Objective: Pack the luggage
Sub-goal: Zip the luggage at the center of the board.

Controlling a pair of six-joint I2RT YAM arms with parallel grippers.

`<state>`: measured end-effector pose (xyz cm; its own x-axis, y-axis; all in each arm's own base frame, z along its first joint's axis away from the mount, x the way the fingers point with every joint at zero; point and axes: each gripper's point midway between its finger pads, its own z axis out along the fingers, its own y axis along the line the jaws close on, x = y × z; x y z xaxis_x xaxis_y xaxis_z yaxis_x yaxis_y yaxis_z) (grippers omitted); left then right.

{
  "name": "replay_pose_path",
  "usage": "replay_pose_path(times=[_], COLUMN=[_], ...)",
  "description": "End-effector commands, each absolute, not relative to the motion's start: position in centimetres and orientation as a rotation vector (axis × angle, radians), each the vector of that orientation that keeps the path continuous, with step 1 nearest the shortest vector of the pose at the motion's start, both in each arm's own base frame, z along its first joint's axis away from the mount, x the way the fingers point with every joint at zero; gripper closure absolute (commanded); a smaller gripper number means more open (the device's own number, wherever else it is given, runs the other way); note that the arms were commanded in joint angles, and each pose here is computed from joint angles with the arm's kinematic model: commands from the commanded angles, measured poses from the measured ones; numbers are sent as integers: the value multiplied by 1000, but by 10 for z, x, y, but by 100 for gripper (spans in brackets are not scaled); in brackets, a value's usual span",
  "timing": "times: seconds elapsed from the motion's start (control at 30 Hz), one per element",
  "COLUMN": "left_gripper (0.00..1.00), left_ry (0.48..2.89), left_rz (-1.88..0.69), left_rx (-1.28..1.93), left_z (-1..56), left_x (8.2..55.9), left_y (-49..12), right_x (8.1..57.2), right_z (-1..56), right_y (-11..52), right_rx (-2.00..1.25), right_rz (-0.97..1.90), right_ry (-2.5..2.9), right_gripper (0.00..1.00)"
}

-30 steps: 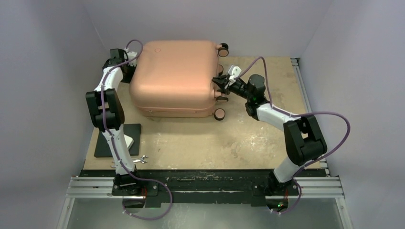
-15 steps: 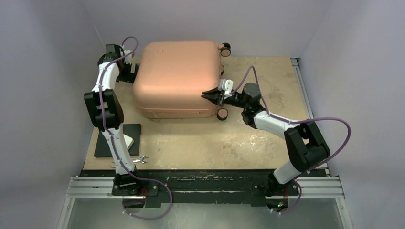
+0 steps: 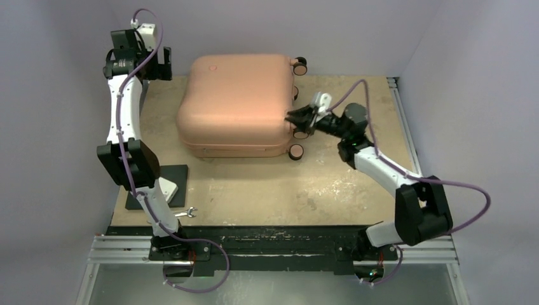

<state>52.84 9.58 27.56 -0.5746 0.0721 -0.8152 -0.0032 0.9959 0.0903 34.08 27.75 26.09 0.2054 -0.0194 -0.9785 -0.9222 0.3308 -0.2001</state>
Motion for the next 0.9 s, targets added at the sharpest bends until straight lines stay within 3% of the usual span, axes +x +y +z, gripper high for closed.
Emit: replay_pose_path(times=[0.0, 0.2, 0.4, 0.7, 0.87], left_gripper=[1, 1, 1, 1, 1], left_ry=[2073, 2110, 2093, 2084, 2071], left_rz=[-6, 57, 17, -14, -36], left_rx=[108, 296, 365, 425, 529], left_z=[322, 311, 317, 320, 323], left_x=[524, 519, 515, 503, 494], left_y=[67, 19, -9, -29, -53], right_x=[397, 456, 472, 435, 388], right_z=[315, 285, 236, 232, 219], right_y=[214, 184, 222, 300, 344], right_rx=[-850, -841, -985, -1125, -1263], right_rz=[535, 259, 233, 386, 514], right_ry=[1217, 1382, 1535, 1471, 1431], right_gripper=[76, 81, 85, 88, 89])
